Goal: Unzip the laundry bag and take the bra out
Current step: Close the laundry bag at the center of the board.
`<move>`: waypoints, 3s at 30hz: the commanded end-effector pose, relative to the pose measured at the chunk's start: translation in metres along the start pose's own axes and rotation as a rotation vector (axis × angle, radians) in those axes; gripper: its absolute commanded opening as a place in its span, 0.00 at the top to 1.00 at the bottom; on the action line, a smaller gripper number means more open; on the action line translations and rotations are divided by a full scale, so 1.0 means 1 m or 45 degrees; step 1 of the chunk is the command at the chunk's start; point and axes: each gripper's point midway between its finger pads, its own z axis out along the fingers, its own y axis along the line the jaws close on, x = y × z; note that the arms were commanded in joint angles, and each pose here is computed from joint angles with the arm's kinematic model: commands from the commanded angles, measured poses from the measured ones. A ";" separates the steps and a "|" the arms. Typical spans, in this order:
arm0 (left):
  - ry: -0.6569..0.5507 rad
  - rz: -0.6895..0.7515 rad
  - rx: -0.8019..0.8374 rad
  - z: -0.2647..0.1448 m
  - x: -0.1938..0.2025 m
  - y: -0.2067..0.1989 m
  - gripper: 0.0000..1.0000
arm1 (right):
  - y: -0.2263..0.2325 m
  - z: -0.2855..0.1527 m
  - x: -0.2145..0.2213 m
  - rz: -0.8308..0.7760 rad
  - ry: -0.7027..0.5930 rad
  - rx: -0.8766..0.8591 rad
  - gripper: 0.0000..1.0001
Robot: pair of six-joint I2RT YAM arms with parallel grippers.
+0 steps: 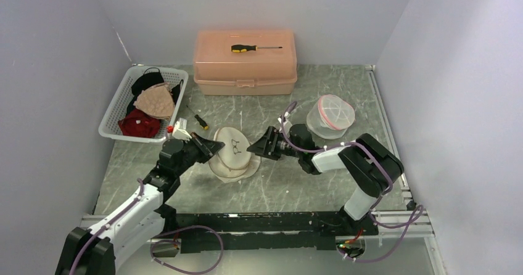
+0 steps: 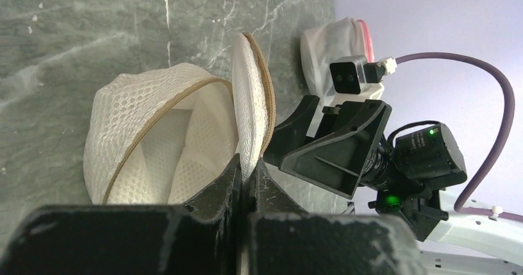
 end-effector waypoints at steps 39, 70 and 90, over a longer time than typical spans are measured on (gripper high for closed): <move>0.065 0.143 -0.462 -0.029 0.001 0.057 0.43 | -0.034 -0.015 0.005 -0.272 0.039 0.375 1.00; 0.127 0.172 -0.117 0.012 -0.006 -0.004 0.26 | -0.001 -0.067 -0.019 -0.441 0.071 0.436 1.00; 0.119 0.185 -0.216 -0.010 0.005 0.023 0.28 | 0.038 -0.037 -0.003 -0.288 0.104 0.113 1.00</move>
